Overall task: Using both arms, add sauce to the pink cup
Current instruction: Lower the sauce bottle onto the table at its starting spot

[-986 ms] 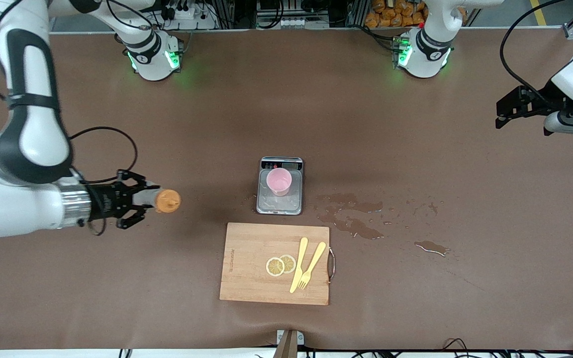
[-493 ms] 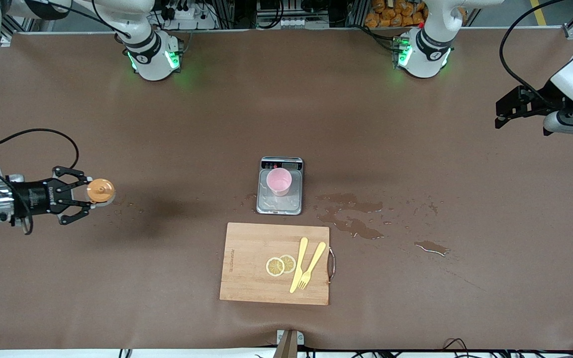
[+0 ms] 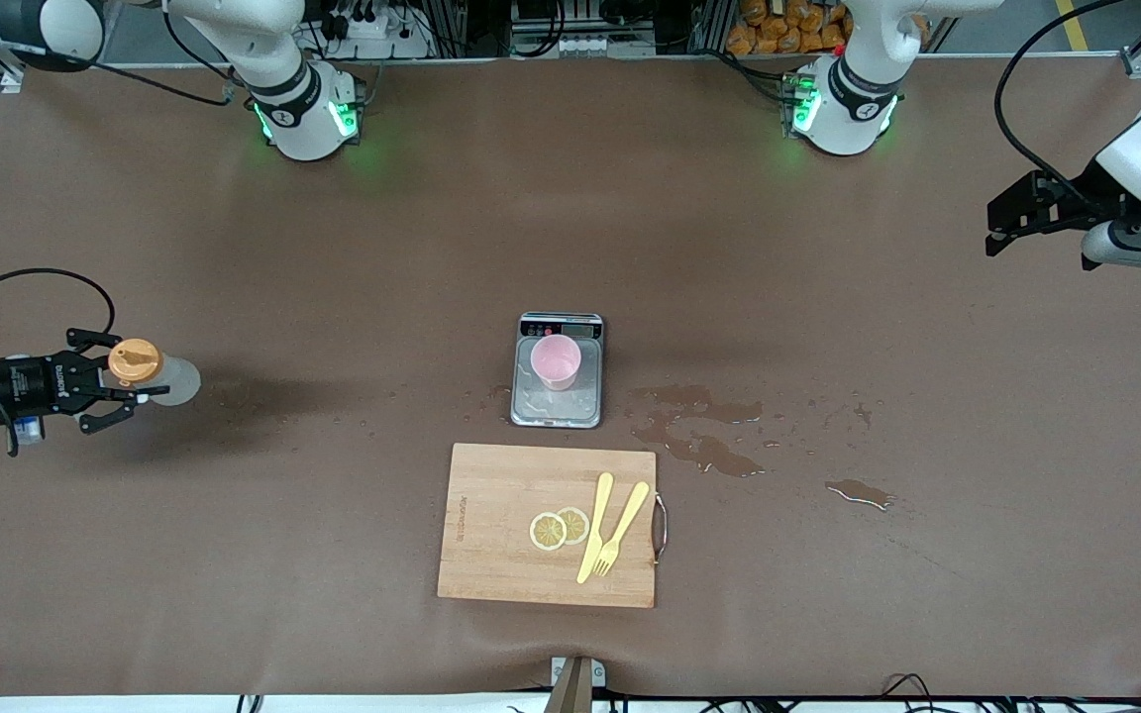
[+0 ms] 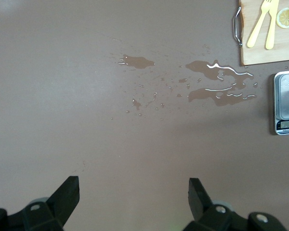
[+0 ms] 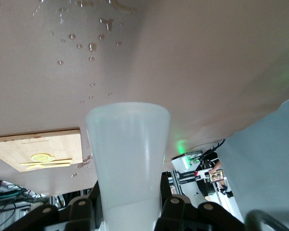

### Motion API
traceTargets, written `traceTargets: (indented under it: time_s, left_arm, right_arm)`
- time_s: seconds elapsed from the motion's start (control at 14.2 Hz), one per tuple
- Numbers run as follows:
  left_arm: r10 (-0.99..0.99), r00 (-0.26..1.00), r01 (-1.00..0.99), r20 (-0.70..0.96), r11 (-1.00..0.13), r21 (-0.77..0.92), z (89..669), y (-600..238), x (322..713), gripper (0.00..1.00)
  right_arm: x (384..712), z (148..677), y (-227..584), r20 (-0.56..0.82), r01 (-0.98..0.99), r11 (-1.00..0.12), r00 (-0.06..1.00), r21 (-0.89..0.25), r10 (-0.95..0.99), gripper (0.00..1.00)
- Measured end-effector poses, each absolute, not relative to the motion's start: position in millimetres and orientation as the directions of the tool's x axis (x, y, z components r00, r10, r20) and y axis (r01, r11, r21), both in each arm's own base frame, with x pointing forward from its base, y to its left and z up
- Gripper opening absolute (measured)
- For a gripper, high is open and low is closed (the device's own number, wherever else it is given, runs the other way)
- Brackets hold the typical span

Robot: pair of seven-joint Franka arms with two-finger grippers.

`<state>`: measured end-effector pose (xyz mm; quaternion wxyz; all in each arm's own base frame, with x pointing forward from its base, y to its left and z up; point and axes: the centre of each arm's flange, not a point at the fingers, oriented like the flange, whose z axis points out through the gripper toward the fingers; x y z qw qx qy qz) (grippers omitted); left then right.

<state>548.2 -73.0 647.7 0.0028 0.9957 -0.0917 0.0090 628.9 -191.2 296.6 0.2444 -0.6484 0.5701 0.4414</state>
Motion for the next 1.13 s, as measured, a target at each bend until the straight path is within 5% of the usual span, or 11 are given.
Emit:
traceTargets:
  time_s: [0.63, 1.13]
  left_arm:
    - [-0.195, 0.981, -0.195, 0.018, -0.981, 0.004, 648, -80, 547, 1.00]
    - [-0.193, 0.981, -0.193, 0.018, -0.981, 0.004, 647, -79, 547, 1.00]
  right_arm:
    - [569, 151, -253, -0.942, -0.962, -0.265, 0.028, 0.065, -0.333, 0.48]
    - [553, 132, -250, -0.955, -0.961, -0.271, 0.025, 0.059, -0.295, 0.48]
